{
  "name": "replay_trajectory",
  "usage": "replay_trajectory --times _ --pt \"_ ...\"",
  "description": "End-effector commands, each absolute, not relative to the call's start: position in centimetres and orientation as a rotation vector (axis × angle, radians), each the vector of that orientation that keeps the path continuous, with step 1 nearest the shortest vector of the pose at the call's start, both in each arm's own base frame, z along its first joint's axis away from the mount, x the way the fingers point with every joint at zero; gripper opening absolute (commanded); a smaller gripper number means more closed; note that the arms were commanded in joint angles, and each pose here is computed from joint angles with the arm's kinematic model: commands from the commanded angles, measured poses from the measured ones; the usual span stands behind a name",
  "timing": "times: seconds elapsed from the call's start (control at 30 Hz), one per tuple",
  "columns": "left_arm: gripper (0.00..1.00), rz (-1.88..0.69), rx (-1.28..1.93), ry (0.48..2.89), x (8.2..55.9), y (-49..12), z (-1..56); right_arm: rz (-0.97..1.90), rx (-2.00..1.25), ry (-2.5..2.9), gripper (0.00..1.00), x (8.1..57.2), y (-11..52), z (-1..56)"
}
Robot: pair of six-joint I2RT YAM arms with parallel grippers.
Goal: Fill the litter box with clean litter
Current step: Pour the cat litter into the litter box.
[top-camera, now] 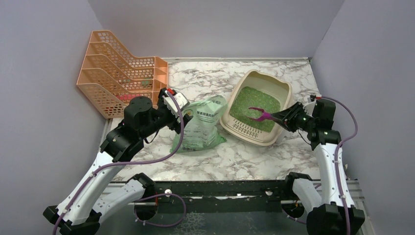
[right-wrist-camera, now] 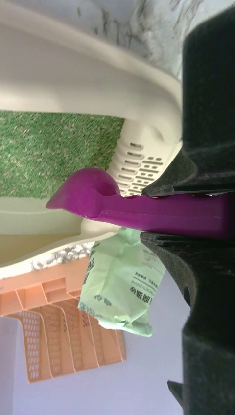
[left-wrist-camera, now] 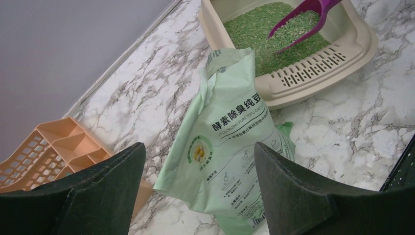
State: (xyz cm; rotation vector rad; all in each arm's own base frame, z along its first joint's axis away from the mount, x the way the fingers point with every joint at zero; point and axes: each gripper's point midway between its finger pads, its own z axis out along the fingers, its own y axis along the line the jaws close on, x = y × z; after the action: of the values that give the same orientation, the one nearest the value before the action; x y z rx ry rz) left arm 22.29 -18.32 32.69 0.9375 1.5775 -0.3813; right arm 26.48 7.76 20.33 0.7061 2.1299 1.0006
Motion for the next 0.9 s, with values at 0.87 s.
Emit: replay_trajectory --times 0.87 --pt "0.85 -0.334 0.921 1.576 21.9 -17.1 32.7 0.613 0.516 2.006 0.01 31.3 2.8 28.3"
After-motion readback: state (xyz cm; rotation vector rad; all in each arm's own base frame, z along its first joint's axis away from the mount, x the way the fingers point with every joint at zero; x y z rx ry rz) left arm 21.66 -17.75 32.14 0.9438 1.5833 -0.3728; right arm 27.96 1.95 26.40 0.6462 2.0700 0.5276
